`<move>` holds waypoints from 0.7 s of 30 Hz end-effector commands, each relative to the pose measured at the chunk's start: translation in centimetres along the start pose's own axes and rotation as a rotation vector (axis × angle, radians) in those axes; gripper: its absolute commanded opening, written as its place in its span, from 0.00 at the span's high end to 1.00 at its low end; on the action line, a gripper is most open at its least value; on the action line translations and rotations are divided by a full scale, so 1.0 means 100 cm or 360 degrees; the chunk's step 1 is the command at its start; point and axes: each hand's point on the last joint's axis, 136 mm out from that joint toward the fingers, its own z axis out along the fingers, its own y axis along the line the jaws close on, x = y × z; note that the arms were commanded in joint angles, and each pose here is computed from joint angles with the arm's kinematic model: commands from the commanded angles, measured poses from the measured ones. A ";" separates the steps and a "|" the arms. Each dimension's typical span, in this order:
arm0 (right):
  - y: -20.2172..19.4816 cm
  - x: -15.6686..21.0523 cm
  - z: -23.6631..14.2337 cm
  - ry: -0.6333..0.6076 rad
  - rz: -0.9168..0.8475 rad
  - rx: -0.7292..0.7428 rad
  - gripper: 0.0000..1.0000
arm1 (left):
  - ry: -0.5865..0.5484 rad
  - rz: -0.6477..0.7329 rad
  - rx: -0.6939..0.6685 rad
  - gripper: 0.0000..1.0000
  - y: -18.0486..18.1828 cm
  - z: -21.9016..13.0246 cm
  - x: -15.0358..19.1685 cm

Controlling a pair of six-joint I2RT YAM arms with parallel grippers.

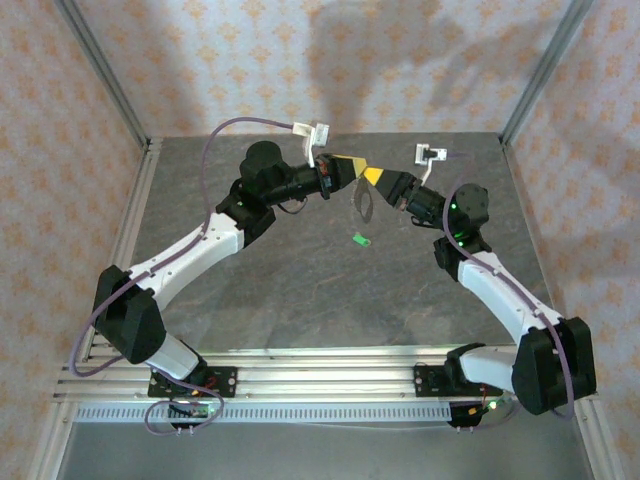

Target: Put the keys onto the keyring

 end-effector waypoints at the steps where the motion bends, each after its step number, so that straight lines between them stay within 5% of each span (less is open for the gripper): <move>1: 0.018 -0.016 0.003 -0.0090 -0.0108 -0.0063 1.00 | -0.0094 0.0016 0.0043 1.00 -0.016 0.000 -0.020; 4: 0.013 -0.021 0.000 -0.0164 -0.0091 -0.0023 1.00 | -0.0238 -0.0054 -0.0133 0.69 0.000 -0.010 -0.032; 8: 0.007 -0.028 -0.003 -0.0260 -0.0058 0.0003 1.00 | -0.0420 -0.0153 -0.0236 0.50 0.009 -0.026 -0.044; 21: 0.002 -0.030 0.003 -0.0361 0.0004 0.0006 1.00 | -0.0425 -0.0259 -0.0183 0.64 0.012 -0.015 -0.030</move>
